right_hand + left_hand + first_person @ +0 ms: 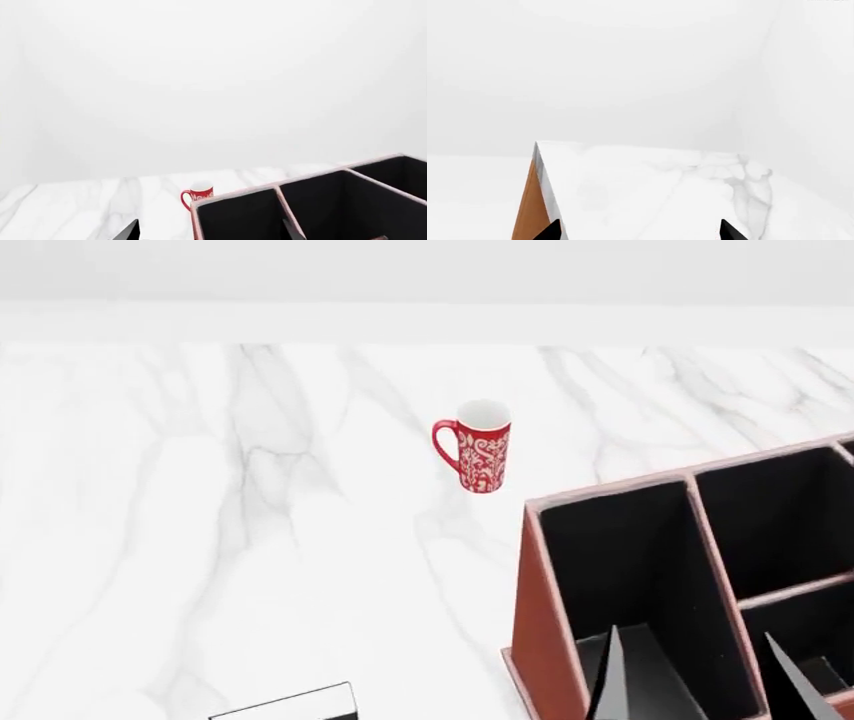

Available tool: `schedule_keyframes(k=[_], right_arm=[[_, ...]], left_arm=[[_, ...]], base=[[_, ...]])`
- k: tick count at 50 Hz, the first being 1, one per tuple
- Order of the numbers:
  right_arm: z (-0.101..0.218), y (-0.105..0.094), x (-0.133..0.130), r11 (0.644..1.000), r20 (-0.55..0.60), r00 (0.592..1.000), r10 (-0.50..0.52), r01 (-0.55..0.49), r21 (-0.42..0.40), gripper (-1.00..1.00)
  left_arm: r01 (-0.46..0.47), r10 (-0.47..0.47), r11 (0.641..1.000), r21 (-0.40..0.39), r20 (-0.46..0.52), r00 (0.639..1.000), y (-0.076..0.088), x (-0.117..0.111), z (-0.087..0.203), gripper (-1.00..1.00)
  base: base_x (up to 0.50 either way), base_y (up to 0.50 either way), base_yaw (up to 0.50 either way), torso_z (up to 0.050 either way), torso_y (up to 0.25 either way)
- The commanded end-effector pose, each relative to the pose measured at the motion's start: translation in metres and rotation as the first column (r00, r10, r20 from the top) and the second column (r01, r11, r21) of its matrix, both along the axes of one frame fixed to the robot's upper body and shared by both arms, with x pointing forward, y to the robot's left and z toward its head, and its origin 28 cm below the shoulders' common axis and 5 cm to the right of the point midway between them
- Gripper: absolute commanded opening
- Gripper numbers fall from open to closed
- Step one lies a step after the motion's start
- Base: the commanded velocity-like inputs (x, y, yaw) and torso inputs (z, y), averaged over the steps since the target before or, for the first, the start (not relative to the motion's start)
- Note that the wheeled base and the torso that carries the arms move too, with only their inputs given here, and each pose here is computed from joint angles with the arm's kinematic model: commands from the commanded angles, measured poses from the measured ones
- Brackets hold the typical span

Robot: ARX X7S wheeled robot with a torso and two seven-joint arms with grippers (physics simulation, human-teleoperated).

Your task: Pick up the book and place it in the left compartment of the caddy.

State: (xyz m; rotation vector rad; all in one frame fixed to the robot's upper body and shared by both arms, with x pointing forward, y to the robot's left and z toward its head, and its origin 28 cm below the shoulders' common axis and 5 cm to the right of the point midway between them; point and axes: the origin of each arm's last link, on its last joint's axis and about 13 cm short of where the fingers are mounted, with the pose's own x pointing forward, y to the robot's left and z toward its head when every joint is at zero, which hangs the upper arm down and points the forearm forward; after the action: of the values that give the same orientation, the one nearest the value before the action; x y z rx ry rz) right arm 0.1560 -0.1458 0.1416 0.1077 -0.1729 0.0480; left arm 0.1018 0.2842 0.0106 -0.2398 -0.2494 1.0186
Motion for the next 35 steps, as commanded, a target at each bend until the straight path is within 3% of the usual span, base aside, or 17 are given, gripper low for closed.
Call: schedule_keyframes(k=[1,16,35], right_arm=[[-0.0073,0.0015,0.0021,1.0,-0.02,1.0,-0.003,0.003,0.0,1.0],[-0.0051,0.0014,-0.0014,0.999,0.021,0.999,0.037,-0.037,0.019,1.0],[-0.0084,0.0027,-0.0006,0.999,0.017,0.999,0.039,-0.039,0.014,1.0]], left_arm=[[0.087,-0.087,0.995,0.048,-0.003,0.996,-0.0054,-0.0013,-0.0021,1.0],[0.088,-0.088,0.995,0.053,0.001,0.996,-0.0058,-0.0013,-0.0013,1.0],[0.087,-0.088,0.995,0.058,0.007,0.996,-0.006,-0.0022,-0.0004,1.0]], base=[[0.0,0.0,0.0,0.0,0.0],[0.02,0.0,0.0,0.0,0.0],[0.5,0.0,0.0,0.0,0.001]])
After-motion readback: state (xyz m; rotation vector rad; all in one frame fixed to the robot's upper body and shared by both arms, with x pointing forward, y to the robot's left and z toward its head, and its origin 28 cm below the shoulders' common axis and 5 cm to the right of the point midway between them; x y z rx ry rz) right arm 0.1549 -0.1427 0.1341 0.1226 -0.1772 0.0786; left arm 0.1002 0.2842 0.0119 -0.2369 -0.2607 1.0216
